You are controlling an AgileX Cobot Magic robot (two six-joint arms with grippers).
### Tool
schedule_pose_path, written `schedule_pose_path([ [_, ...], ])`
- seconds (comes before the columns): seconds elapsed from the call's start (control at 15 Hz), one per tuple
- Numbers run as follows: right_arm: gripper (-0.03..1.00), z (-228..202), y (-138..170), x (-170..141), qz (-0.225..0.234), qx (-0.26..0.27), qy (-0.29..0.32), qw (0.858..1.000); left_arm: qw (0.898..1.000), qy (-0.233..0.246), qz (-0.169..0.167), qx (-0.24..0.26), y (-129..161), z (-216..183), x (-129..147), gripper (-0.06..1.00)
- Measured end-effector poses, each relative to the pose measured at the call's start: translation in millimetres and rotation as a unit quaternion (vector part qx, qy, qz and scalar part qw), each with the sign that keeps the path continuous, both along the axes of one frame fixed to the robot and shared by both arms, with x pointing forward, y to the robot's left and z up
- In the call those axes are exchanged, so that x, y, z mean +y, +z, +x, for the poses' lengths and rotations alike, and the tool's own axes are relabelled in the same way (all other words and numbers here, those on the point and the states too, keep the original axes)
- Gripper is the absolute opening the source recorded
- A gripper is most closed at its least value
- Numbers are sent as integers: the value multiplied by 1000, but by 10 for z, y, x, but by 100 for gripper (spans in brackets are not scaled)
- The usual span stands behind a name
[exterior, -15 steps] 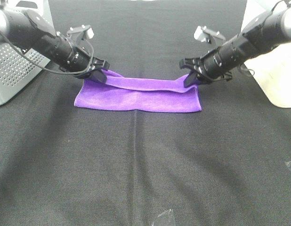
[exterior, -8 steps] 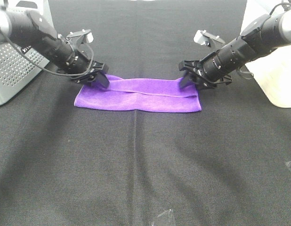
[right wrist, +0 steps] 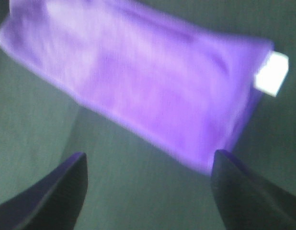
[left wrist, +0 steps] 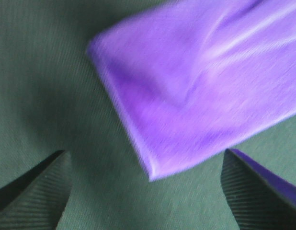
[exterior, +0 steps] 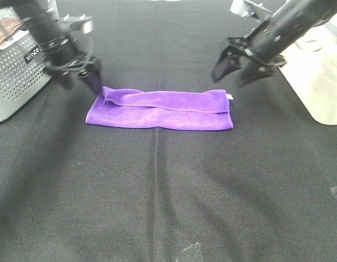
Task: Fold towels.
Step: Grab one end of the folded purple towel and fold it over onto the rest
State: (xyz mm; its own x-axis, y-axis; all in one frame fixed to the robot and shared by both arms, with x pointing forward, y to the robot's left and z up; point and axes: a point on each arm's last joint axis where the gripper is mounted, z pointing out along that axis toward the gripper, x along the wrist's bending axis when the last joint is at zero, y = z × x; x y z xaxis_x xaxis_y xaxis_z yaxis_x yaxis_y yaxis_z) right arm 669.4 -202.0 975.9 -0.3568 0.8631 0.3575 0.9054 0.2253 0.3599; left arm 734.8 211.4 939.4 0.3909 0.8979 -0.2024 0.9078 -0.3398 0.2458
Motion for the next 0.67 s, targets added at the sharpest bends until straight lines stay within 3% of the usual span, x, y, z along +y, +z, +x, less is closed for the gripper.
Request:
schedule_pose_path([
  [0.13, 69, -71, 91, -23, -9, 21, -5, 1000, 997, 20, -69, 29, -147, 37, 208, 78],
  [0.27, 69, -94, 125, -27, -10, 28, -9, 1000, 987, 42, -152, 36, -261, 94, 374, 80],
  [0.33, 69, -95, 124, -27, -10, 29, -10, 999, 983, 46, -173, 41, -345, 108, 403, 81],
  [0.53, 69, -95, 123, -28, -10, 30, -12, 999, 979, 46, -187, 66, -649, 113, 389, 82],
  [0.67, 69, -96, 123, -29, -10, 32, -14, 999, 978, 48, -193, 67, -684, 126, 376, 82],
])
